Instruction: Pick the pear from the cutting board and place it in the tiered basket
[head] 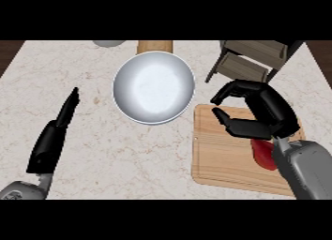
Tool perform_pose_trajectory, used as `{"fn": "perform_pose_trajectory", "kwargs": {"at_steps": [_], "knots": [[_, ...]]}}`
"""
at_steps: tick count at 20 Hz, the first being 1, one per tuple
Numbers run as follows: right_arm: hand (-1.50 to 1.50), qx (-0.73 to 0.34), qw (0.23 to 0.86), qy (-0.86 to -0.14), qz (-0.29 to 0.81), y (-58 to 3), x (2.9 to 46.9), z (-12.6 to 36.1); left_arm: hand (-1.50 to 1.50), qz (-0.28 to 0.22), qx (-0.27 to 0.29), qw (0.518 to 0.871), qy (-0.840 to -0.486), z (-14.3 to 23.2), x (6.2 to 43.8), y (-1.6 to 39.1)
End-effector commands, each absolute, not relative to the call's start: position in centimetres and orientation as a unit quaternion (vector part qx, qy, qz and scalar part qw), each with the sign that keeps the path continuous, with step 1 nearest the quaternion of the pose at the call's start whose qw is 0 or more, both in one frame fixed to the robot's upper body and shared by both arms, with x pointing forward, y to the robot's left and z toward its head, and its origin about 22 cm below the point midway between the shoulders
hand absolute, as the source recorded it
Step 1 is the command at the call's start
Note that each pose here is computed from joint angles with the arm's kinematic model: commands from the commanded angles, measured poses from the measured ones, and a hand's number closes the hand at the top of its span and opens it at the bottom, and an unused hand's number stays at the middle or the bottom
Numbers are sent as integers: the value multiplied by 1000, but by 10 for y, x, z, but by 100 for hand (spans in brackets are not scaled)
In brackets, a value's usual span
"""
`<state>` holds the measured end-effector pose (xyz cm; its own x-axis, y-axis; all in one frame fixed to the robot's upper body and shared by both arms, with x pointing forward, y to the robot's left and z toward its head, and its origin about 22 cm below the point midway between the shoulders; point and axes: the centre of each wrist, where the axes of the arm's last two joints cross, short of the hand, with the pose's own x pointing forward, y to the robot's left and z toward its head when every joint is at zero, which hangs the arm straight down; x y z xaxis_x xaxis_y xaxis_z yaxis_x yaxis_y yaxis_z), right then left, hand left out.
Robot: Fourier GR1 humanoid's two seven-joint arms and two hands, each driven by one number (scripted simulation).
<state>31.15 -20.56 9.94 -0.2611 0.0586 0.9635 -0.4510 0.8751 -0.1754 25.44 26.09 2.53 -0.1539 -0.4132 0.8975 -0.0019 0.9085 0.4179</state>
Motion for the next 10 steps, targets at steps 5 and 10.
{"fn": "perform_pose_trajectory", "kwargs": {"at_steps": [5,10], "knots": [[-150,203,565,-746,287,-242,294,60,0,-209,136,607,-755,63,263,258],[-150,74,580,-650,486,-275,303,135,0,-213,137,601,-758,60,253,259]]}}
